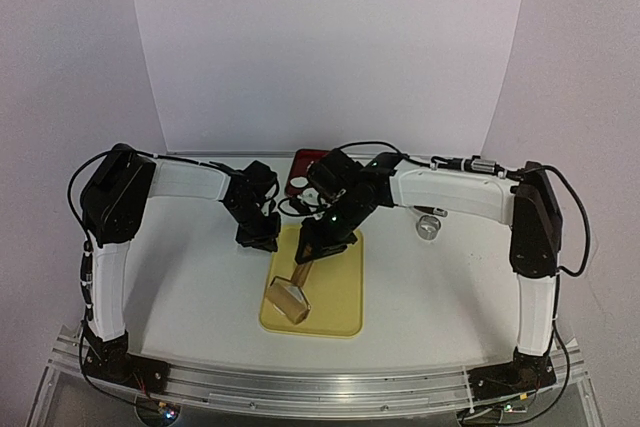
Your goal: Roll out the dumpling wrappers from the dough
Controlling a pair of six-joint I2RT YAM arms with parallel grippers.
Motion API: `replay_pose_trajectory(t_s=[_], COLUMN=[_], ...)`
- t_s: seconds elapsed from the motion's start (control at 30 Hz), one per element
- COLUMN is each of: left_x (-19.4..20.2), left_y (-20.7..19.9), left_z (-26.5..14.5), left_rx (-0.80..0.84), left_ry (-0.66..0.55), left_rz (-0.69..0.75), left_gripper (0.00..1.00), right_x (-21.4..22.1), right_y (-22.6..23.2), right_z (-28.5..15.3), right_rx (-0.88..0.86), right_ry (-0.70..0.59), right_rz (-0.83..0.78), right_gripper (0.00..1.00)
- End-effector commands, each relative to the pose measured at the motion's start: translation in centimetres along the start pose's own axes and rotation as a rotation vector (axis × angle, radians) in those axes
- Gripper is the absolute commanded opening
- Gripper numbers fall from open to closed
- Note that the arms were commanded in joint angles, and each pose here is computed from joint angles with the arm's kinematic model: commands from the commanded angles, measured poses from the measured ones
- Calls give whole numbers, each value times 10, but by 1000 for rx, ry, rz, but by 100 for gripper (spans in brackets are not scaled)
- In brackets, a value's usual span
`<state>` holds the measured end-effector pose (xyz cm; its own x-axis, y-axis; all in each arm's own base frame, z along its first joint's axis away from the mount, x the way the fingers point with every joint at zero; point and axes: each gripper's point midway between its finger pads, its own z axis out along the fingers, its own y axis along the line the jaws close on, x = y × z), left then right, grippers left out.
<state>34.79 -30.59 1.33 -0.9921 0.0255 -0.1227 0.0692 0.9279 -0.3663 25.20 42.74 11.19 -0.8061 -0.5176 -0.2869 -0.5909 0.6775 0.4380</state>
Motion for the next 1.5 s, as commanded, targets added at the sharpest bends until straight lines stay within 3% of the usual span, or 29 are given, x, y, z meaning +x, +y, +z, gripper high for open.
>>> replay_pose_trajectory(t_s=[0.0, 0.33, 0.53, 0.77, 1.13, 1.47], left_x=[-5, -9, -12, -16, -12, 0], left_y=[16, 15, 12, 6, 19, 29], left_z=[14, 16, 17, 10, -4, -21], left_rx=[-68, -73, -66, -56, -74, -52], left_ry=[-38, -43, -42, -50, -127, -216], left_rz=[13, 9, 9, 15, -212, -390], left_gripper=[0, 0, 0, 0, 0, 0], right_x=[74, 82, 70, 37, -17, -19], right_y=[-142, -167, -157, -138, -46, -32], right_z=[13, 5, 4, -36, -110, -99], right_rx=[531, 553, 495, 449, 89, -45], right_ry=[238, 261, 242, 102, -132, -174], right_rz=[133, 185, 155, 192, 166, 237], right_gripper=[0, 0, 0, 0, 0, 0])
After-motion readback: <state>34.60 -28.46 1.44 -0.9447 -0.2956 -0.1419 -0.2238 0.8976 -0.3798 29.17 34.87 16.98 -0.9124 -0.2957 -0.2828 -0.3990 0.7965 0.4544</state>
